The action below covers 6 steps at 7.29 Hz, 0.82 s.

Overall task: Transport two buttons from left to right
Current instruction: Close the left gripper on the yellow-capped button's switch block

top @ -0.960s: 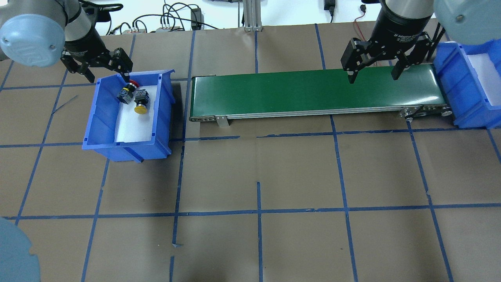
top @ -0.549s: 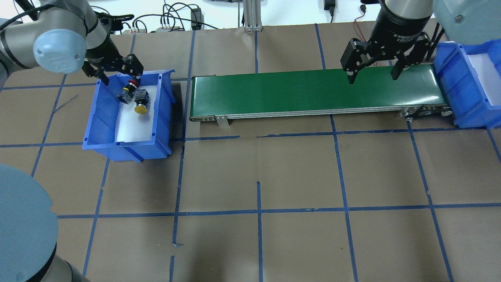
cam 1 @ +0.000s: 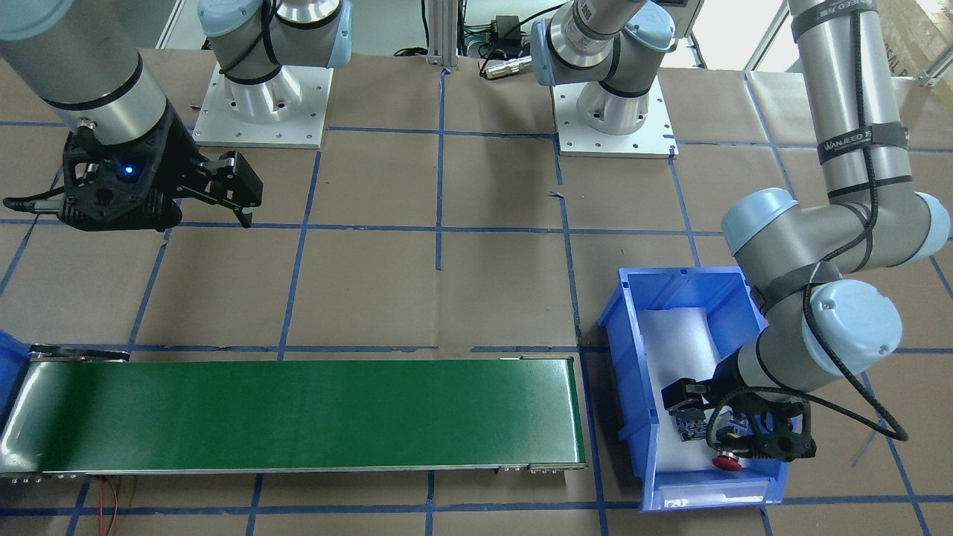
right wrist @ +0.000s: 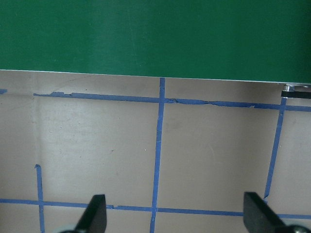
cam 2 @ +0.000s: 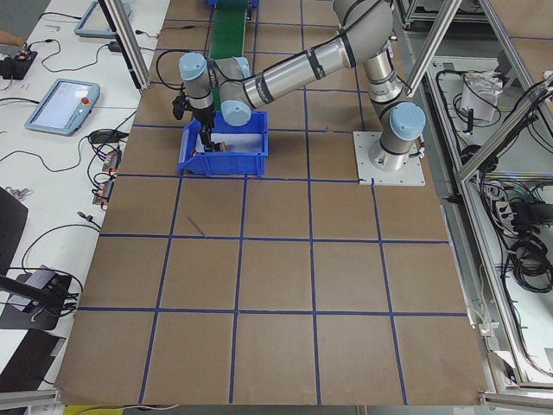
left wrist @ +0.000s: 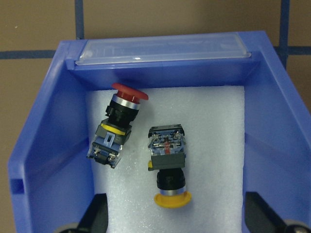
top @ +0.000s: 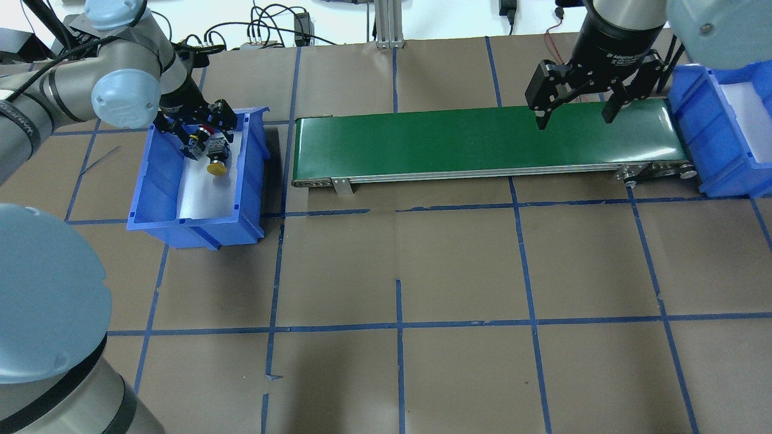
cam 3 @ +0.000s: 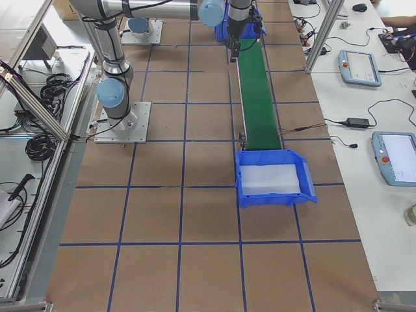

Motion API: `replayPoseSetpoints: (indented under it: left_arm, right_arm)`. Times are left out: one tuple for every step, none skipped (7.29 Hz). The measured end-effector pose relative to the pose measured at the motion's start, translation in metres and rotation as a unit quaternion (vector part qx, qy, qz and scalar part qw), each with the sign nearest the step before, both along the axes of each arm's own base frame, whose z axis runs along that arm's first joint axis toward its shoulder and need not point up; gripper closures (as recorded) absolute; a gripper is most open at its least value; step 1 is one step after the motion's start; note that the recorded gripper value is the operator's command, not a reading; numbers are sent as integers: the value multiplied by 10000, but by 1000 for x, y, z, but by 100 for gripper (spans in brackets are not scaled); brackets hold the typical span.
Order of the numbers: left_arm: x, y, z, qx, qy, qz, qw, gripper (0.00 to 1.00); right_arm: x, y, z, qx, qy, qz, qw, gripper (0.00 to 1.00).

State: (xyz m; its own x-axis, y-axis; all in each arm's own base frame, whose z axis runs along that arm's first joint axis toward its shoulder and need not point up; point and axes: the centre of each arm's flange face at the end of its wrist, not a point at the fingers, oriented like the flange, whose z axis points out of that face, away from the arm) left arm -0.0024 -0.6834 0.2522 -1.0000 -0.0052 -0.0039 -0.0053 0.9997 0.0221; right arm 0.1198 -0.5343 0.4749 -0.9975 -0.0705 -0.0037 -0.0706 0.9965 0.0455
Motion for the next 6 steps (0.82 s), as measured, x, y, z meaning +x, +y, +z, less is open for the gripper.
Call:
replayPoseSetpoints:
  left_arm:
    - [0,0,-7,49,9,0,10000,2]
    - [0,0,-12,96,15,1,10000,3]
    - [1,0,-18,143,24,1,9999,4]
    - [1,-1,-23,175,32,1,9998,5]
    - [1,-1,-26,191,33,2,9998,10]
    - [1,-1,-27,206,32,7,9998,20]
  right_arm:
    - [0,0,0,0,2,1,10000,0]
    - [0,0,0,-2,3,4,10000,0]
    - [0,0,1,-6,3,5,10000,0]
    - [0,0,1,-8,3,6,10000,0]
    - [0,1,1,-11,3,6,10000,0]
    - [0,1,1,-15,2,6,10000,0]
